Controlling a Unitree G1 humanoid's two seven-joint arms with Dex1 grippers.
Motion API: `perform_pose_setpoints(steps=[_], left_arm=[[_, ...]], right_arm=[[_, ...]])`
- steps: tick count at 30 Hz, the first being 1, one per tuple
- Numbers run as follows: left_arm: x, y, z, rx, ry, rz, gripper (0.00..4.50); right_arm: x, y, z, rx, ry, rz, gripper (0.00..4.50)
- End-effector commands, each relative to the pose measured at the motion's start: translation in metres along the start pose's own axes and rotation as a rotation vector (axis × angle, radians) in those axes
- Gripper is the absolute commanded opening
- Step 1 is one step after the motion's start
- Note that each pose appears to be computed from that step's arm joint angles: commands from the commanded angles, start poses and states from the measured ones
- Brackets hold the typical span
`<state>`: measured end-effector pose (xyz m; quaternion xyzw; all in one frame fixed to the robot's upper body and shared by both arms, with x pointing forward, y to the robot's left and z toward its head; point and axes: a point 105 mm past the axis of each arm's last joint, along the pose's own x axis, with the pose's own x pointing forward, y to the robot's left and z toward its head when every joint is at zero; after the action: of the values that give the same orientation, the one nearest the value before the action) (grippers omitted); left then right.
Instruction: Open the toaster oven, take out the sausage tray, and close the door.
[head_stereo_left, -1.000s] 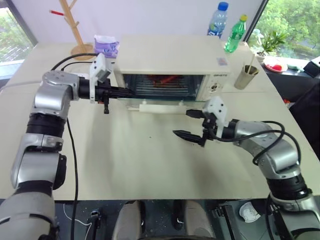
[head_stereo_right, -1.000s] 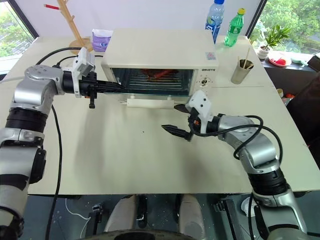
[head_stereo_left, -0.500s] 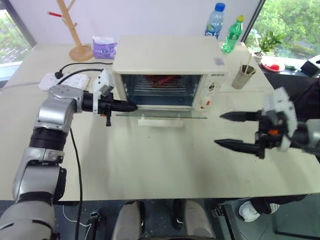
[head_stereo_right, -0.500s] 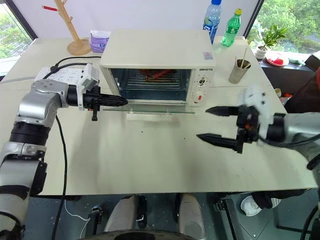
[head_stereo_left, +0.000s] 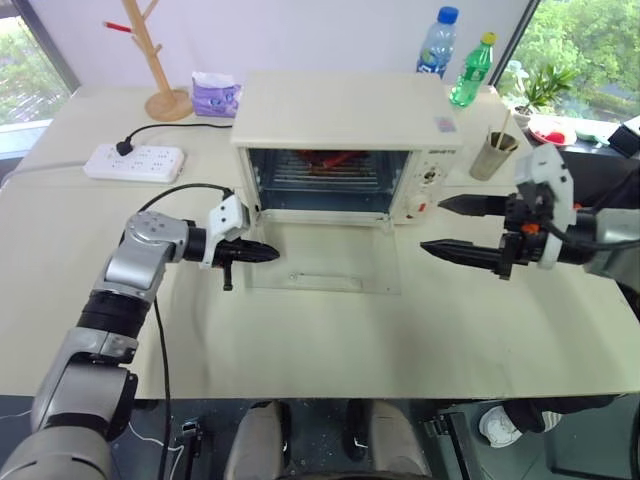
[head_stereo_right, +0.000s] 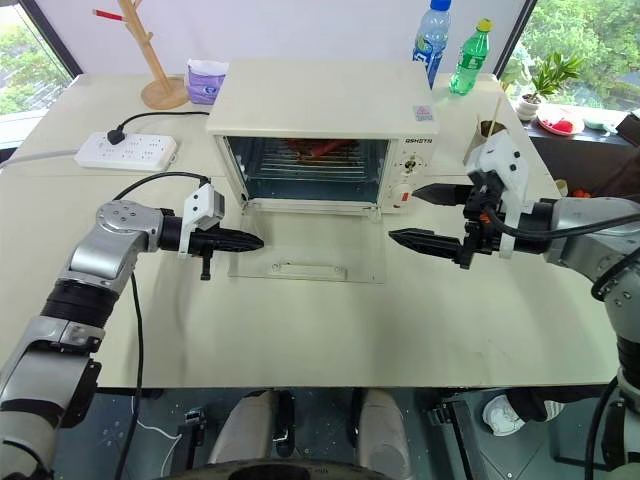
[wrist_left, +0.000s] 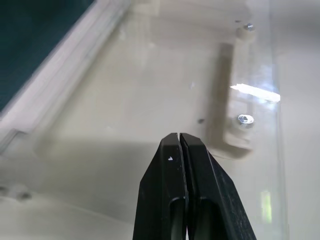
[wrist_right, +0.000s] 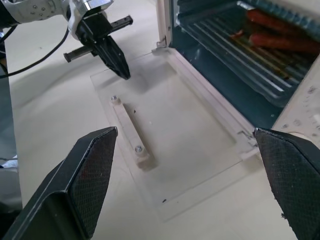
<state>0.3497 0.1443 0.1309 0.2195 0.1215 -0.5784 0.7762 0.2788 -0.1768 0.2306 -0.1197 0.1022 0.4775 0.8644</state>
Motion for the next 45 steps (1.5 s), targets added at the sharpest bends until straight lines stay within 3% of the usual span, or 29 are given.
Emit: perform_pose_setpoints(steps=[1, 8, 9, 12, 17, 18, 21, 26, 29, 37, 45], left_arm=[[-0.003, 0.004, -0.011, -0.01, 0.04, 0.046, 0.04], [-0.05, 0.0, 0.053, -0.11, -0.178, 0.029, 0.04], [-0.058, -0.001, 0.061, -0.129, -0.203, 0.024, 0.27], [-0.082, -0.005, 0.086, -0.187, -0.278, 0.022, 1.4], [-0.103, -0.019, 0.104, -0.225, -0.309, 0.007, 4.07], [-0.104, -0.021, 0.104, -0.224, -0.302, 0.007, 4.43], [-0.105, -0.024, 0.104, -0.223, -0.287, 0.018, 4.43], [-0.103, -0.03, 0.1, -0.218, -0.279, 0.024, 4.43], [-0.1, -0.031, 0.1, -0.212, -0.279, 0.028, 4.43], [-0.096, -0.024, 0.097, -0.217, -0.278, 0.053, 4.43], [-0.097, -0.017, 0.095, -0.226, -0.278, 0.071, 4.43]], right_arm=[[0.0, -0.006, 0.013, -0.052, -0.049, -0.04, 4.5], [0.018, -0.01, 0.016, -0.141, -0.048, -0.104, 4.5], [0.022, -0.009, 0.016, -0.156, -0.046, -0.106, 4.5], [0.038, -0.005, 0.016, -0.213, -0.048, -0.116, 4.5], [0.074, 0.001, 0.024, -0.304, -0.079, -0.137, 4.5], [0.08, 0.001, 0.026, -0.322, -0.082, -0.143, 4.5], [0.098, -0.001, 0.029, -0.366, -0.093, -0.169, 4.5], [0.143, -0.006, 0.033, -0.65, -0.066, -0.205, 4.5], [0.164, -0.012, 0.034, -0.716, -0.066, -0.215, 4.5], [0.199, -0.02, 0.024, -0.967, -0.038, -0.273, 4.5], [0.215, -0.04, 0.025, -1.049, -0.025, -0.373, 4.5]])
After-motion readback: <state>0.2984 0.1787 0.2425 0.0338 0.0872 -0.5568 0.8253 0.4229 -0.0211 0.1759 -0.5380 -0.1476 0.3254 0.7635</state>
